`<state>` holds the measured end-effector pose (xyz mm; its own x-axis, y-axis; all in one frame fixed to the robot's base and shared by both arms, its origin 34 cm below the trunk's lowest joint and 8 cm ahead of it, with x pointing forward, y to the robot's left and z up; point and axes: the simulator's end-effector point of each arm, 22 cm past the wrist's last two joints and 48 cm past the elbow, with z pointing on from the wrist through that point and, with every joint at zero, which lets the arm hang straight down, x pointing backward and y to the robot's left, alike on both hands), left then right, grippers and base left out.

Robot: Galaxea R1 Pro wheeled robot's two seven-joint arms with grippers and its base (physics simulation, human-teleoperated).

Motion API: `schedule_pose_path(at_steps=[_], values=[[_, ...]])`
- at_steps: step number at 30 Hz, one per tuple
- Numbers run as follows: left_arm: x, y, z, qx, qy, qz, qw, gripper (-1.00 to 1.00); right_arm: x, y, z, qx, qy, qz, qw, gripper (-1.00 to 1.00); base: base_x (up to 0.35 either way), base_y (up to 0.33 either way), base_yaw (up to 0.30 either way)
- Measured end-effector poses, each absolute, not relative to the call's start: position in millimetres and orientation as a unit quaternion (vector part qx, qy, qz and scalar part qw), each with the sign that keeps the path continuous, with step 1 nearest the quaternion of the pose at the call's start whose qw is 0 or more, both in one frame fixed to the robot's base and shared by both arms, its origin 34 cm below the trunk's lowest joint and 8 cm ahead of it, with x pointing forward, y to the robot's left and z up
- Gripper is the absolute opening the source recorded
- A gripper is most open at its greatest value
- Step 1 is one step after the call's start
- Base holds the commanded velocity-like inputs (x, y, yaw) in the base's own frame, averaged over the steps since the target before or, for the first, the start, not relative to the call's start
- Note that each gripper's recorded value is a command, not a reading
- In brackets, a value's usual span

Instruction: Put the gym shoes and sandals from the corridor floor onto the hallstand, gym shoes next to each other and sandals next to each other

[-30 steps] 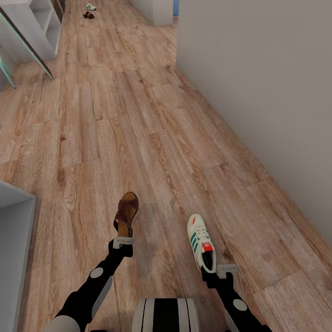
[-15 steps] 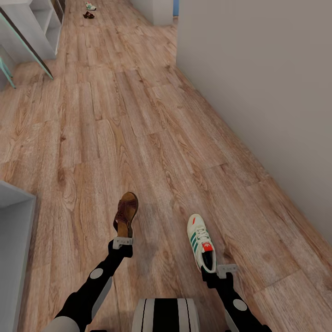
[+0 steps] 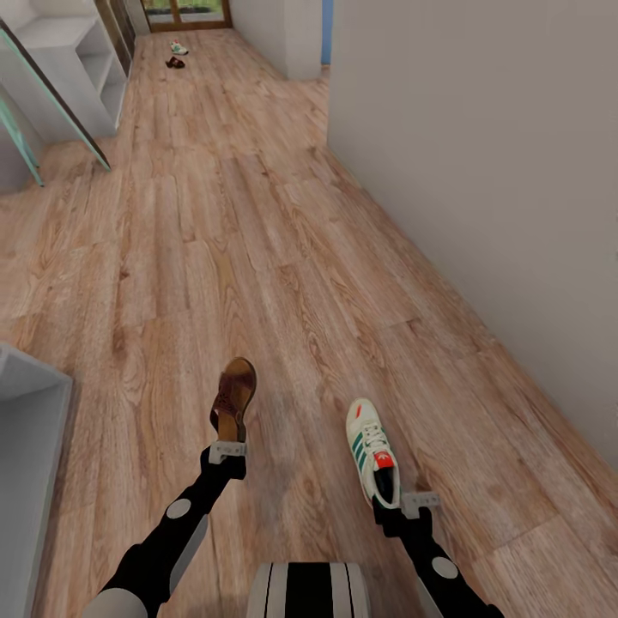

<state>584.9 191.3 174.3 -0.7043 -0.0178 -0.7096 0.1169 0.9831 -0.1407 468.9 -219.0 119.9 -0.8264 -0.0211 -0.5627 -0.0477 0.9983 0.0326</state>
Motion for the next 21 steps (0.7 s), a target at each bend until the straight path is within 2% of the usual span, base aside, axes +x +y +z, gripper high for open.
schedule_pose_path(at_steps=[21], values=[[602,204,216,0.025,0.905,-0.080,0.416,-1.00,509,-218,163,-0.021,0.938,0.020,0.345,-1.00,0.000,0.000,-0.011]])
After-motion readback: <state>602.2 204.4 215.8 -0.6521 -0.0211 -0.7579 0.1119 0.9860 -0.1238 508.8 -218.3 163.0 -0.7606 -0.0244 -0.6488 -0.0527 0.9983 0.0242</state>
